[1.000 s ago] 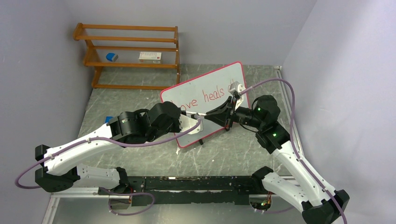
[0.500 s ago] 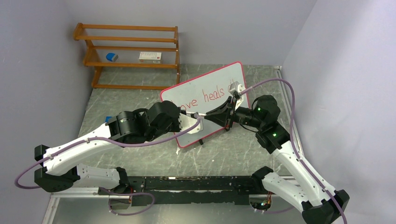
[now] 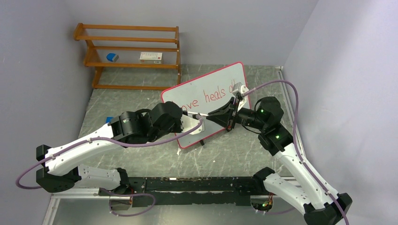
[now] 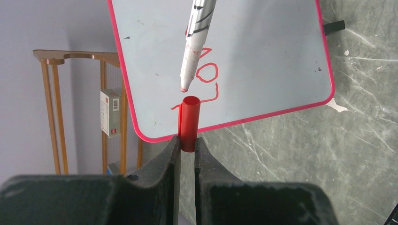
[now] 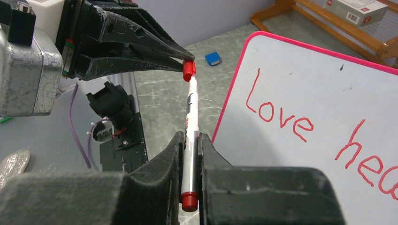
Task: Write a sentence on the whiteboard
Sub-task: Close the whiteboard marker at the center of the board.
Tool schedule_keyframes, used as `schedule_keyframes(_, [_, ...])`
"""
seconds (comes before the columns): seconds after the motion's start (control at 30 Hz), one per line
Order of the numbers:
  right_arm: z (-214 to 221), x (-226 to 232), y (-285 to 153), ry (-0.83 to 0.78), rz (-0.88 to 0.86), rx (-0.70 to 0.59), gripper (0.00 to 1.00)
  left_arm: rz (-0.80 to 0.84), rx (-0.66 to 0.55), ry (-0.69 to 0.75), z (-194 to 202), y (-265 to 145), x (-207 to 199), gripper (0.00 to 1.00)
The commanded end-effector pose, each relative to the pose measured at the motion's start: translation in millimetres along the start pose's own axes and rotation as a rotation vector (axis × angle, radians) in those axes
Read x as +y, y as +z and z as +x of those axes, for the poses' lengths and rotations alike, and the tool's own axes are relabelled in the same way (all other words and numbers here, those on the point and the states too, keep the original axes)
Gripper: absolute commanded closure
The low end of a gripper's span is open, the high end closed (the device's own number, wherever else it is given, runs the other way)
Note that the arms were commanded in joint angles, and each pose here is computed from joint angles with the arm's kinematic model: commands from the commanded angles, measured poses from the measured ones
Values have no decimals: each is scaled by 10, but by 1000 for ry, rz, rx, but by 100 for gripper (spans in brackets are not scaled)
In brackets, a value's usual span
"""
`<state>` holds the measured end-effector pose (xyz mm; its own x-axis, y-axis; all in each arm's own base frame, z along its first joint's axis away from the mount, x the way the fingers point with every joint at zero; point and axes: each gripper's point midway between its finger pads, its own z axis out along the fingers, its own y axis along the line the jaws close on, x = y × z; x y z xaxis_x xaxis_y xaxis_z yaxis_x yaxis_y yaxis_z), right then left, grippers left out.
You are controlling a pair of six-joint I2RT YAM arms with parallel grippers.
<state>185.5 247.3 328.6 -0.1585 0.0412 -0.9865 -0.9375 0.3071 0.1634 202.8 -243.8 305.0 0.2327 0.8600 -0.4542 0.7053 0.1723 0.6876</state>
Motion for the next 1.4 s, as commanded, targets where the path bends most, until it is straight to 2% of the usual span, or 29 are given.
schedule_keyframes(0.0, [-29,67,-3,-9,-30,7,100,-18,-10,-7,-50,-71,78,95])
schedule_keyframes(1.37, [-65,80,23,-7,-47,-14,100,-6,23,14,-3,-25,35,95])
